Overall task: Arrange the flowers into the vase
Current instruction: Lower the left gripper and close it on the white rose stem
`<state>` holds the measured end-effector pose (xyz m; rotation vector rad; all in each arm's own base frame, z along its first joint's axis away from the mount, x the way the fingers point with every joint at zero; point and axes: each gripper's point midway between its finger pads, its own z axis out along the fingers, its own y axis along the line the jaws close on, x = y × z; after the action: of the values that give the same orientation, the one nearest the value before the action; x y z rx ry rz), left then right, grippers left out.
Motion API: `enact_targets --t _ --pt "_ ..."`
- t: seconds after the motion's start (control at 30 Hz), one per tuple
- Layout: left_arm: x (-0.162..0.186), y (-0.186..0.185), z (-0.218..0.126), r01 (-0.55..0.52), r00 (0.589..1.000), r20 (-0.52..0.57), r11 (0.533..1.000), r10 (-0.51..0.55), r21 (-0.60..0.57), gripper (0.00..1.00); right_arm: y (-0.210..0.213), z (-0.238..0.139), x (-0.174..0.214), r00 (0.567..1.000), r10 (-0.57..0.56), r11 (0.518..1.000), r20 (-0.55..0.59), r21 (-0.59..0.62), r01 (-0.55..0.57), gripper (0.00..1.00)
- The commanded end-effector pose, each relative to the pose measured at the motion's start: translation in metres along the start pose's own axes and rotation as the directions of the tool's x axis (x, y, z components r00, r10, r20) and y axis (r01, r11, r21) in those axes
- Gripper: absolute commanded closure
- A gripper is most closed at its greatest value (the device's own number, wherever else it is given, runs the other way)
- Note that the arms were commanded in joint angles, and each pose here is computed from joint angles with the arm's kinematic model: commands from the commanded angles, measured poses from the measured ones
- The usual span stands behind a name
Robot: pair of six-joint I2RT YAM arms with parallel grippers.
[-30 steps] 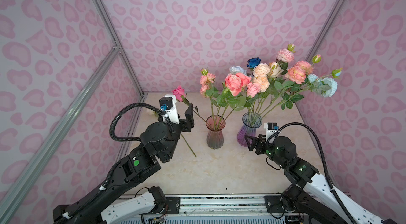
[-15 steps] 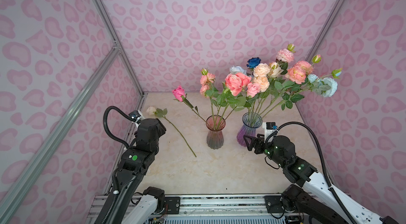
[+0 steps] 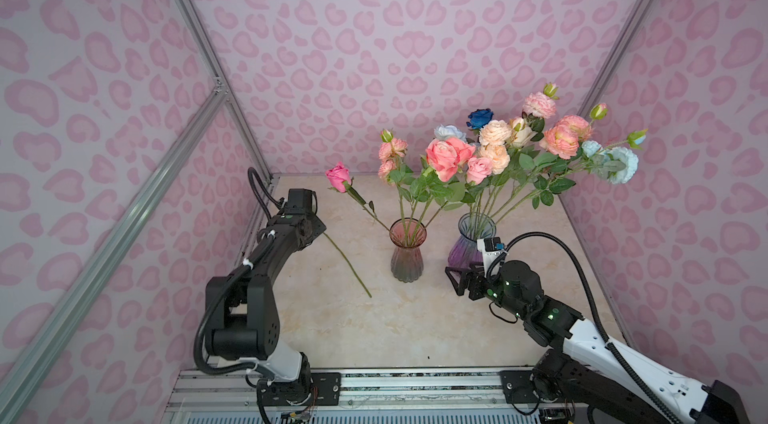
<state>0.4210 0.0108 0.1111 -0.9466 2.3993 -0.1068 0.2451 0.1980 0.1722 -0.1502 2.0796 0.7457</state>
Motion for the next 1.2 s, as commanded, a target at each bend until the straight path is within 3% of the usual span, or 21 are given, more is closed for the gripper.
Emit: enact_targets --t 0.0,0.47,0.6,0.63,0.8,1.17 --pt "0.008 -0.011 0.026 0.007 0.995 -0.096 0.999 -0.012 -0.044 0.47 0.006 0.002 -0.009 0.999 0.002 1.000 0.039 -0.013 -0.001 0.07" --pt "0.040 -0.005 0.092 -0.030 0.968 -0.250 0.981 -0.019 -0.190 0.57 0.003 -0.003 -0.014 0.998 -0.012 1.000 0.055 0.006 0.011 0.07" --pt "0.041 -0.001 0.097 -0.060 0.969 -0.246 0.976 0.007 -0.208 0.65 0.002 -0.005 -0.013 0.998 -0.007 1.000 0.056 0.010 0.007 0.07" --pt "0.042 -0.001 0.100 -0.072 0.968 -0.251 0.975 0.018 -0.209 0.71 0.002 -0.005 -0.014 0.998 -0.006 1.000 0.059 0.010 0.005 0.07" --pt "0.044 0.003 0.099 -0.098 0.965 -0.259 0.972 0.041 -0.211 0.87 0.000 -0.007 -0.014 0.998 -0.001 1.000 0.064 0.019 -0.001 0.07" --pt "0.032 0.002 0.065 -0.102 0.977 -0.200 0.981 0.068 -0.163 0.97 0.002 -0.013 -0.021 0.997 0.001 1.000 0.080 0.018 -0.002 0.07"
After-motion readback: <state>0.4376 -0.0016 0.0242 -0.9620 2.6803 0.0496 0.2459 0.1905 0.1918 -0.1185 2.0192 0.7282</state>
